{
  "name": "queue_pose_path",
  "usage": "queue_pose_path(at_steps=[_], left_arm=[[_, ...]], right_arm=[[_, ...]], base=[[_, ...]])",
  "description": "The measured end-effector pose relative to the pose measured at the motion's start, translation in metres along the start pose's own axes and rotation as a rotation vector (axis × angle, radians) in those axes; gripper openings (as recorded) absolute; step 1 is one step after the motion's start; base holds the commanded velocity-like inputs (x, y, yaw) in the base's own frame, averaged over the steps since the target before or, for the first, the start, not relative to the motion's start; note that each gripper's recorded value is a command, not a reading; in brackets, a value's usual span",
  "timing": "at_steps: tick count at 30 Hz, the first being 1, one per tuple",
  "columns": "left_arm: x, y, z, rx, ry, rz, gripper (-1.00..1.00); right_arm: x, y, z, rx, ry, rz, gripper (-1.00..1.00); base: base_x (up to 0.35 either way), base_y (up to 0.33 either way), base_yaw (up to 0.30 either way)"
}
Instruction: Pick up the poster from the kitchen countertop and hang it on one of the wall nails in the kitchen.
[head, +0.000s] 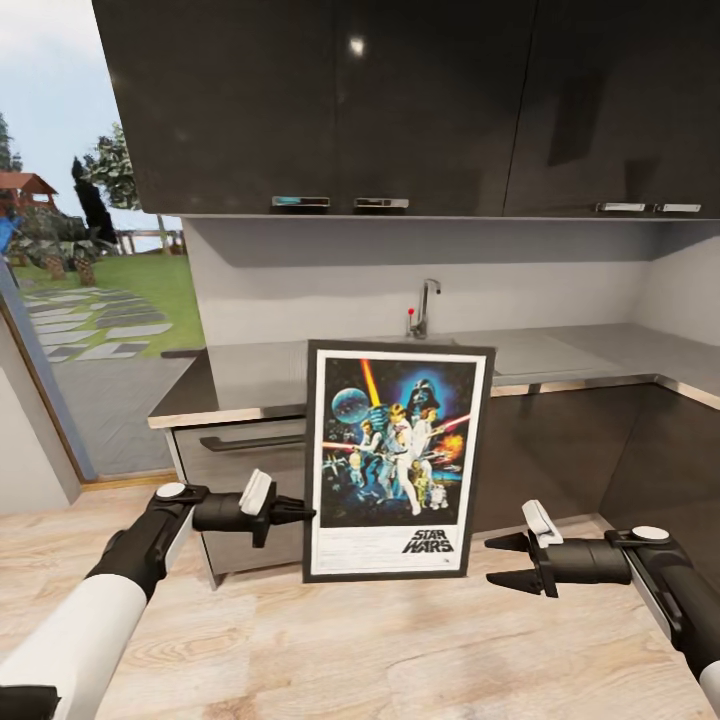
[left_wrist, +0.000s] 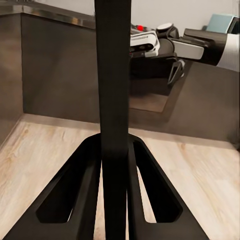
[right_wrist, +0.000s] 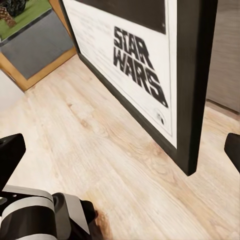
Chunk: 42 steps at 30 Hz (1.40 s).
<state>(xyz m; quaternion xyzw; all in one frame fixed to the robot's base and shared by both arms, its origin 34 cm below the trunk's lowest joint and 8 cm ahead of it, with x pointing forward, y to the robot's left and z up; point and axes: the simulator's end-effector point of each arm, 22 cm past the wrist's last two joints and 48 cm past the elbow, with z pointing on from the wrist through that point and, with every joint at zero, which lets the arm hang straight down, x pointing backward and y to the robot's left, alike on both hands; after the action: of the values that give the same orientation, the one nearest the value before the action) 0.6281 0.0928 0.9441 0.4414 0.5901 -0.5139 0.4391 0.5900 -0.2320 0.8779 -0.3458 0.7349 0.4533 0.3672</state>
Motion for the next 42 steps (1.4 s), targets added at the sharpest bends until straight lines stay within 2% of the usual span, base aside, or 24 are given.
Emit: queue_pose_path(at_steps=[5,10,17,39,42], left_arm=[[-0.001,-0.002,0.005,0.007,-0.005,0.001,-1.00],[-0.001,-0.002,0.006,0.011,-0.005,0.001,-1.00],[-0.001,-0.002,0.006,0.010,-0.005,0.002,-1.00],[-0.003,-0.003,0.007,0.013,-0.005,0.009,-1.00],[-0.003,-0.003,0.007,0.014,-0.005,0.010,-1.00]], right_arm=[[0.000,0.000,0.000,0.001,0.001,0.000,1.00],[0.001,-0.001,0.000,0.002,0.000,-0.032,1.00],[0.009,-0.005,-0.002,0.007,-0.002,-0.020,1.00],[-0.004,-0.023,-0.003,0.029,-0.008,-0.002,1.00],[-0.005,-0.025,-0.001,0.025,-0.014,-0.022,1.00]], base=[[0.000,0.000,0.000],[0.000,0.000,0.000],[0.000,0.000,0.000],[0.000,0.000,0.000],[0.000,0.000,0.000]])
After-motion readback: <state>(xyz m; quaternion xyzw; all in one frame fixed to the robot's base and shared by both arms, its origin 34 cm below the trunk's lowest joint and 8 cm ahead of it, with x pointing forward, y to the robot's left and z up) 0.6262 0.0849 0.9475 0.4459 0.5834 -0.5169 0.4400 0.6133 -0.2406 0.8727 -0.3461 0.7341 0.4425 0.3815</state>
